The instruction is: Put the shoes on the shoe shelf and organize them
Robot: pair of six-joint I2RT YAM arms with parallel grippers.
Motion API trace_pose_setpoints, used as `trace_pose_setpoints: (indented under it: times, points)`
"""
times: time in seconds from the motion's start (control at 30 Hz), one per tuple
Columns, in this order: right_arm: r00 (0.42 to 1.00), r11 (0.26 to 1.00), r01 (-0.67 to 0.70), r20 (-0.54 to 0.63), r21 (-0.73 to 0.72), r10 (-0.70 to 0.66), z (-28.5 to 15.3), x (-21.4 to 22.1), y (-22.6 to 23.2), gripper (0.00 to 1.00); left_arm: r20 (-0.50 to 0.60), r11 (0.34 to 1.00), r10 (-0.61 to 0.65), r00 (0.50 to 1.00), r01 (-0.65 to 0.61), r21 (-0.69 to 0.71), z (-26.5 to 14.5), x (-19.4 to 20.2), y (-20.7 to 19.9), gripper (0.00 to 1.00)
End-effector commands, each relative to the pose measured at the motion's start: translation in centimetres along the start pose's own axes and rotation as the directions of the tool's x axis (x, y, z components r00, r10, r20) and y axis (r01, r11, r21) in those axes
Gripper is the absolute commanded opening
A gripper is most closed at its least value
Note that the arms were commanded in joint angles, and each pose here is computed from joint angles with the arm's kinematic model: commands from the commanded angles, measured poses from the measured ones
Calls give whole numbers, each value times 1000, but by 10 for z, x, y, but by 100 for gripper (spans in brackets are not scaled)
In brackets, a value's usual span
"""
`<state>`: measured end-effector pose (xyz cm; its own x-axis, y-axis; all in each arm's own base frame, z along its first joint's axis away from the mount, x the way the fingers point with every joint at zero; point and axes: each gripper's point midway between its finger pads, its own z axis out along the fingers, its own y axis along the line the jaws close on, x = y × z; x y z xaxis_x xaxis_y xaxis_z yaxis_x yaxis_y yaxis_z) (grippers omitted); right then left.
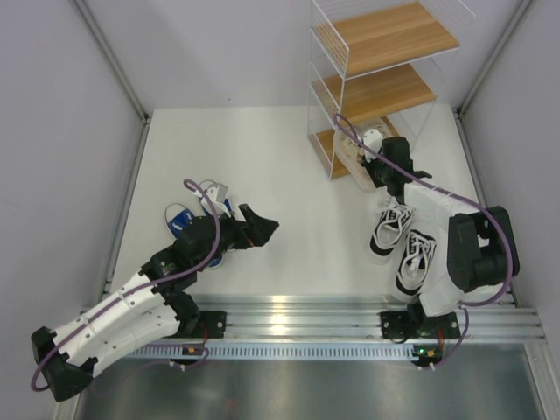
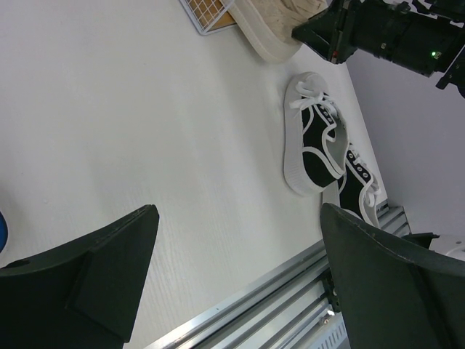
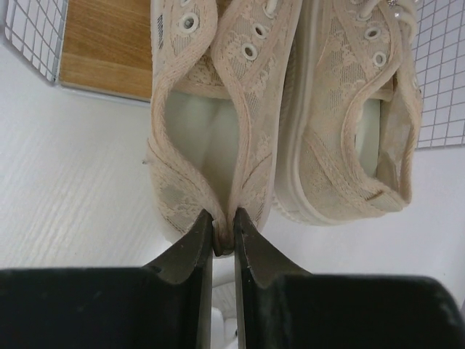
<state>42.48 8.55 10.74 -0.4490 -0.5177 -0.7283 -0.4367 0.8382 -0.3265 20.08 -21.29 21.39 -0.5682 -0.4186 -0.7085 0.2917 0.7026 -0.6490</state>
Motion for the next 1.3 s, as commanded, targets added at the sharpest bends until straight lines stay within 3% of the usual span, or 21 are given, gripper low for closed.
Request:
trace_pose_setpoints:
  times: [0.0, 0.3, 0.4, 0.53, 0.63, 1.07, 1.27]
  points:
    - [974, 996, -50, 223, 76, 32, -2, -73, -32, 0, 26, 1000, 6, 1000, -7, 20, 0, -7, -5, 98]
    - [972, 994, -70, 230, 82, 50, 9, -77, -34, 3, 22, 1000, 8, 1000, -9, 22, 3, -6, -6, 98]
    - [972, 993, -76, 227, 89, 54, 11, -76, -35, 10, 22, 1000, 8, 1000, -9, 20, 3, -6, -5, 98]
    - [974, 991, -88, 215, 100, 65, 13, -72, -36, 31, 16, 1000, 9, 1000, -10, 20, 4, -5, -5, 98]
    - [974, 991, -87, 218, 101, 63, 10, -70, -36, 41, 16, 1000, 8, 1000, -8, 20, 4, -5, -5, 98]
    - [962, 995, -88, 264, 49, 72, -54, -65, -36, 60, 24, 999, 19, 1000, -20, 36, -1, -8, -9, 98]
    - [980, 985, -38, 187, -167, 70, -75, -30, -25, 75, 28, 999, 41, 999, -42, 34, -2, -10, -8, 98]
